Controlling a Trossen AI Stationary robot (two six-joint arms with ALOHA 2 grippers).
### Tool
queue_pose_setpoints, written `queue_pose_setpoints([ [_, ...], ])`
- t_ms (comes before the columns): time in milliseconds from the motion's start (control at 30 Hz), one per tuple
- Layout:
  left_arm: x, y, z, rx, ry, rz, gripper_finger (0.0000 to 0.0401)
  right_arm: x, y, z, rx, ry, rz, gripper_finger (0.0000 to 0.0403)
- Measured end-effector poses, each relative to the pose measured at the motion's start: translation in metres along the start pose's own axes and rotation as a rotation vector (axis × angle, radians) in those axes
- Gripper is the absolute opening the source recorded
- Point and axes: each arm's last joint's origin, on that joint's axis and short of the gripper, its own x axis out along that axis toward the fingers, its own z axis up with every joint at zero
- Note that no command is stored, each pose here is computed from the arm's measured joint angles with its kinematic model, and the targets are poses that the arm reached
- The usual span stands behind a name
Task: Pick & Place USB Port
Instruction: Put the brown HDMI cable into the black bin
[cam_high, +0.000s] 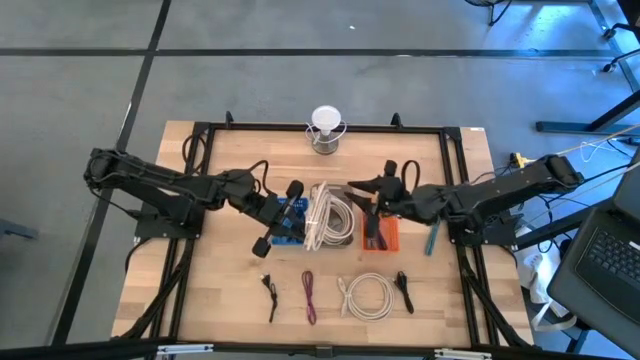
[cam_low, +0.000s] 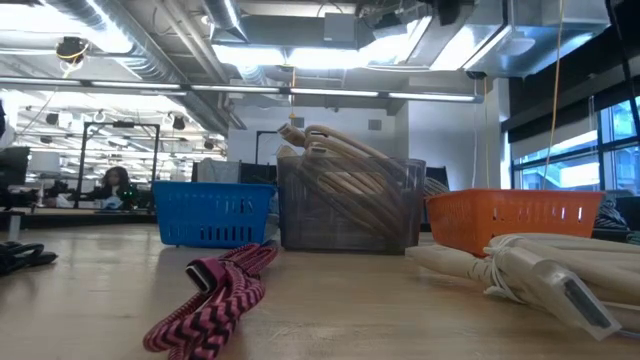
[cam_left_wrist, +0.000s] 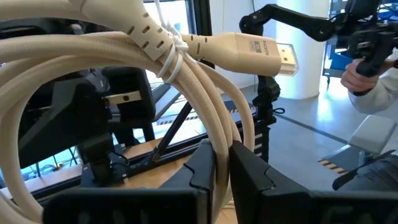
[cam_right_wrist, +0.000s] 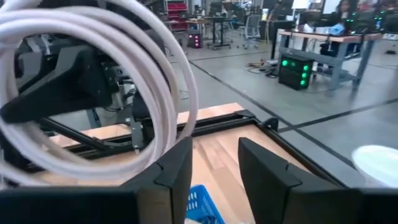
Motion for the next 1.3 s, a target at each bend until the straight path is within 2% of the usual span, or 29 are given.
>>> queue_pose_setpoints([
  [133,0.0,0.0,0.0,-0.002,0.005,-0.001,0.0022,0.015,0.005,0.009,-0.001,0.006,0.058,0.0156],
  [333,0.0,0.0,-0.001,-0.003,0.011,-0.004,0.0022,0.041,0.018,0.018,-0.052,0.128,0.112,0.0188],
  [567,0.0,-0.001,-0.001,-0.004,0.01,-0.019,0.0022,0.061,0.031,0.025,-0.089,0.18,0.108,0.0195],
  [700,0.0,-0.002,-0.001,-0.009,0.01,-0.022,0.0022,0.067,0.031,0.023,-0.103,0.192,0.051,0.0158],
  [867,0.001,-0.003,-0.002,-0.011,0.022,-0.018,0.0029,0.065,0.028,0.021,-0.114,0.222,-0.004,0.0032],
  [1033,-0.001,-0.002,-0.004,-0.033,0.055,0.009,0.0061,0.055,0.021,0.023,-0.129,0.266,-0.063,0.003],
  [1167,-0.007,-0.003,-0.004,-0.053,0.099,0.036,0.0086,0.04,0.012,0.022,-0.107,0.371,-0.094,0.003],
  [1300,-0.013,-0.011,0.004,-0.049,0.085,-0.015,0.0107,0.027,0.005,0.009,-0.143,0.515,-0.183,0.003],
])
